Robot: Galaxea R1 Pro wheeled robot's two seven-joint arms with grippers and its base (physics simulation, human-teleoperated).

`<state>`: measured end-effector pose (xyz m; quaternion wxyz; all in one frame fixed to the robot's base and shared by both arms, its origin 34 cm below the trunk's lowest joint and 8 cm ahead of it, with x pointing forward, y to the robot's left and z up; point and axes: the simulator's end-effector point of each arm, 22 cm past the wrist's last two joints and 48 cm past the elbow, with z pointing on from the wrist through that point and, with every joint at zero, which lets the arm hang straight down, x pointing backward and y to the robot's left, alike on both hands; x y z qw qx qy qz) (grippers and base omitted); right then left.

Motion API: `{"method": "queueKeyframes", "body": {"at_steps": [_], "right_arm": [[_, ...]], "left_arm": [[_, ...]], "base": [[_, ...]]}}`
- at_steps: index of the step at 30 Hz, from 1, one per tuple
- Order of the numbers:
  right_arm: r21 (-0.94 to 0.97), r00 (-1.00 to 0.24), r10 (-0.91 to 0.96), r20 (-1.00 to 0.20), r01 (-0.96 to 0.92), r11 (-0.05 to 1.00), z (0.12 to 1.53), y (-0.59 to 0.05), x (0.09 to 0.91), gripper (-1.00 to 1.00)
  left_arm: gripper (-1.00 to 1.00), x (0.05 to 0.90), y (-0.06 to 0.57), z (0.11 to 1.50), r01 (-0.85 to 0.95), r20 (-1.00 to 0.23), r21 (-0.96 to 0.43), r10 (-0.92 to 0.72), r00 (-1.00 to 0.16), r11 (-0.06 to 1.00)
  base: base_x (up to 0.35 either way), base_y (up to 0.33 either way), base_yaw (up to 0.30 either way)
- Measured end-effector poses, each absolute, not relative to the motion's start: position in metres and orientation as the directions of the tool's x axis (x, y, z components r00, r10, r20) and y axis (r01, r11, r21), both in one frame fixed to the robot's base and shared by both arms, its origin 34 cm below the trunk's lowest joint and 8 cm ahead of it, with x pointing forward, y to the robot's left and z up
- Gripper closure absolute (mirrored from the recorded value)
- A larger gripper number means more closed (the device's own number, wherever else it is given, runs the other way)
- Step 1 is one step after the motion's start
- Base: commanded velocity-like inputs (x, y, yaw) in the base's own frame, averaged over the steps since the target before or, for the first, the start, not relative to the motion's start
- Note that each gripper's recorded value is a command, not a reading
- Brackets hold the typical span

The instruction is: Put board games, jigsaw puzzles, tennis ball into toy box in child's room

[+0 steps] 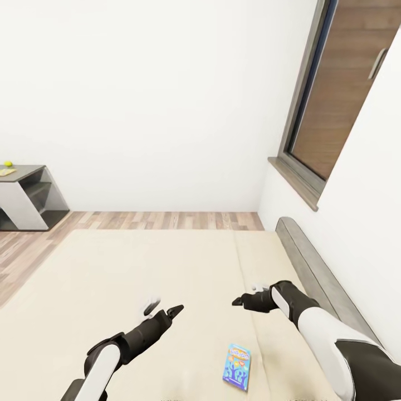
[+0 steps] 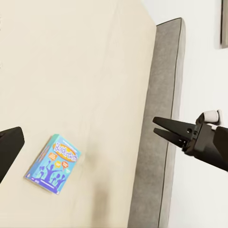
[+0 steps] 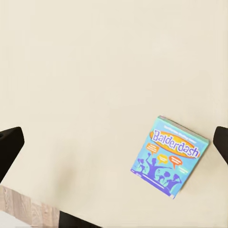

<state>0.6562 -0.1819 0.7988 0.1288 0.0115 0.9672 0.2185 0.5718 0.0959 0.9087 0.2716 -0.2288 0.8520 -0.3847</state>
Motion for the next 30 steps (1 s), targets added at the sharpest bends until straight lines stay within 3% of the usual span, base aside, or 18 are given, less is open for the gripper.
{"method": "queueKeyframes", "body": {"at_steps": [24,30], "right_arm": [[0.428,-0.981,0.077,-0.176,-0.006,0.904,0.782,-0.182,0.647,-1.0],[0.428,-0.983,0.076,-0.164,-0.001,0.904,0.783,-0.182,0.651,-1.0]], "left_arm": [[-1.0,0.566,0.097,0.881,-0.227,-0.245,-0.764,-0.597,-0.764,0.604],[-1.0,0.603,0.1,0.892,-0.203,-0.277,-0.765,-0.596,-0.753,0.612]], "base": [[0.0,0.0,0.0],[0.0,0.0,0.0]]}}
